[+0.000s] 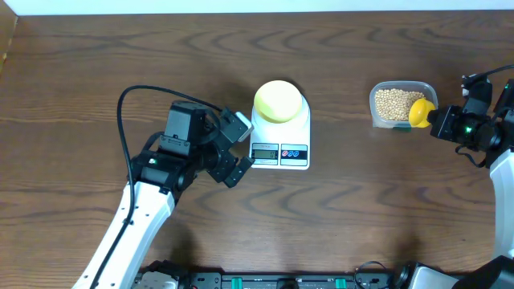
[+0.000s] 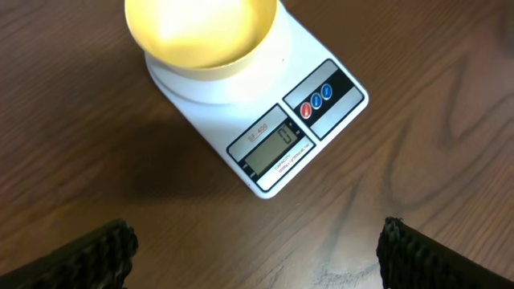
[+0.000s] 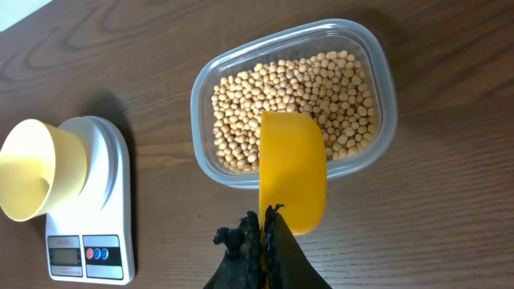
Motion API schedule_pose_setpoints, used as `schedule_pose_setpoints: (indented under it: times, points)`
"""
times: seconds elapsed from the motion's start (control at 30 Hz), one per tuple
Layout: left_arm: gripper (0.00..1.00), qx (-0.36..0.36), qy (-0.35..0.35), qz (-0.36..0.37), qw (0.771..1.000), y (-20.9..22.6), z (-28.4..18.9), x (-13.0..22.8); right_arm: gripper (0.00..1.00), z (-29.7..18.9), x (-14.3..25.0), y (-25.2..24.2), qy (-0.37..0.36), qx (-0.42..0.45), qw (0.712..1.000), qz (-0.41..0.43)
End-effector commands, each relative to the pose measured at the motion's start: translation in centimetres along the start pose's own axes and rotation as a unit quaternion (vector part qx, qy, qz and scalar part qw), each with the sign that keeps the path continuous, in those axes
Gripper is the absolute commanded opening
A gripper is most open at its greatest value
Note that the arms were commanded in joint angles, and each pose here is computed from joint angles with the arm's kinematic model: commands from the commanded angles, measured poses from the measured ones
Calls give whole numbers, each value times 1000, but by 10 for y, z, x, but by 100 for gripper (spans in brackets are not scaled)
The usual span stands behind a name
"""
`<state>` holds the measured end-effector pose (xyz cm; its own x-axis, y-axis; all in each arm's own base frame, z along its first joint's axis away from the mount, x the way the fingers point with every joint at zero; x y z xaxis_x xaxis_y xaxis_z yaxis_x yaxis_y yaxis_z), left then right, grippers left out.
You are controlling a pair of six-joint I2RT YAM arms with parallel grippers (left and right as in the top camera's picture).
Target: Scoop item into bowl and weigh 50g on scale
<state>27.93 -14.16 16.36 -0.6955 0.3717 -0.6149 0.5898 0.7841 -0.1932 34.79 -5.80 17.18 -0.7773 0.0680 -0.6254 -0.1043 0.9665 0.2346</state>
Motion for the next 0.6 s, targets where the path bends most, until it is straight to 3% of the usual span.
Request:
schedule_pose_setpoints:
  times: [0.0, 0.2, 0.57]
  points:
    - [97, 58, -23, 9, 998, -6, -5, -5, 1, 0, -6, 7, -9, -18, 1000, -12]
    - [97, 119, -55, -6, 991, -2, -24, -7, 1, 0, -7, 9, -11, -23, 1000, -13]
    - [98, 45, -32, 16, 998, 22, -19, 0, 1, 0, -7, 9, -11, -25, 1000, -12]
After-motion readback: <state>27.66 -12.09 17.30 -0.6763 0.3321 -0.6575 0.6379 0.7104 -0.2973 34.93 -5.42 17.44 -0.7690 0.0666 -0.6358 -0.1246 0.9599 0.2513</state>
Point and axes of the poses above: each gripper's point midway between its finger pads, its own z axis out along the fingers, its own y axis along the line the jaws close on, x = y × z, the point moved 1 cm from there along -z, back along the fingers, and after that the axes turned 14 degrees about -z, right-handed, at the moved point
